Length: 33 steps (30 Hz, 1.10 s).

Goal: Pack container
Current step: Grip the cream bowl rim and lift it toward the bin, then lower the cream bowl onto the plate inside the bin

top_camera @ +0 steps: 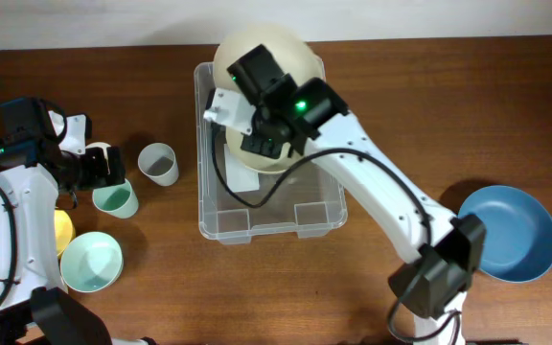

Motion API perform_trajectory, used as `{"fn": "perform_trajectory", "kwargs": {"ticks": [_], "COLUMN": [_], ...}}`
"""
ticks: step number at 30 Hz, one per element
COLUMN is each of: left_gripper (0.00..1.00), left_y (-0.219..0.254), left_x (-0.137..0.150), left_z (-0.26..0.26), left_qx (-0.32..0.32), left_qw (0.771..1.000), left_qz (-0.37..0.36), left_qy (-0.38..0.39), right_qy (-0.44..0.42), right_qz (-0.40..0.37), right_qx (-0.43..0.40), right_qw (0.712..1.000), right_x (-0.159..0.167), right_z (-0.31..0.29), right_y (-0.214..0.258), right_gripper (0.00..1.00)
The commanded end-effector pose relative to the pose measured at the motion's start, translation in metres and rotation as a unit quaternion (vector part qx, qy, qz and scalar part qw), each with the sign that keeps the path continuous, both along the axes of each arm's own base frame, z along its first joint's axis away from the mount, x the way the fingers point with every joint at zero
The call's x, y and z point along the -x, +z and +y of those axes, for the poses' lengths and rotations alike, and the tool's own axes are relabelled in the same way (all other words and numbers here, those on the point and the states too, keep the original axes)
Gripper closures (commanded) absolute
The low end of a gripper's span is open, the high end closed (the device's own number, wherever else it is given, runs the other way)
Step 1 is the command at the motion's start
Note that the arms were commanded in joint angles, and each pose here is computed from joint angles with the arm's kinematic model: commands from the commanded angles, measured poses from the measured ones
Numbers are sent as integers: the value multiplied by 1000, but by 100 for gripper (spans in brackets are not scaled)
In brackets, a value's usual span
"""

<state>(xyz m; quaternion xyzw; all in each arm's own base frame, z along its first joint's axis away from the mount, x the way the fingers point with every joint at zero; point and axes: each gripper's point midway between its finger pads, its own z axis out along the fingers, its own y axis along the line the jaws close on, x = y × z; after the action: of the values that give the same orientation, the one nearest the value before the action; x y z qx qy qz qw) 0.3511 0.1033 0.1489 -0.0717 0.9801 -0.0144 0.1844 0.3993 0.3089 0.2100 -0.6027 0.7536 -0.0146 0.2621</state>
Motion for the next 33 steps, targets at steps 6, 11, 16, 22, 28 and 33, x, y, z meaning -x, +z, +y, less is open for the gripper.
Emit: {"fn": "perform_trajectory", "kwargs": {"ticks": [6, 11, 16, 22, 28, 33], "left_gripper": [0, 0, 0, 0, 0, 0], "left_y": [3, 3, 3, 3, 3, 3], "left_x": [-3, -3, -3, -3, -3, -3], "left_z": [0, 0, 0, 0, 0, 0], "left_qx": [3, 3, 3, 3, 3, 3], "left_qw": [1000, 1000, 1000, 1000, 1000, 1000], "left_qz": [-8, -8, -7, -7, -7, -7], "left_qy": [-8, -8, -8, -8, -8, -8], "right_qy": [37, 39, 33, 23, 10, 4], "right_qz": [51, 74, 97, 114, 126, 126], "right_qx": [-22, -15, 1, 12, 19, 17], "right_qw": [998, 996, 995, 993, 992, 992], "right_x": [13, 16, 12, 7, 1, -2], "right_z": [18, 19, 17, 12, 0, -4], "right_y": [-23, -42, -68, -88, -97, -97], "right_gripper": [96, 96, 96, 96, 81, 75]}}
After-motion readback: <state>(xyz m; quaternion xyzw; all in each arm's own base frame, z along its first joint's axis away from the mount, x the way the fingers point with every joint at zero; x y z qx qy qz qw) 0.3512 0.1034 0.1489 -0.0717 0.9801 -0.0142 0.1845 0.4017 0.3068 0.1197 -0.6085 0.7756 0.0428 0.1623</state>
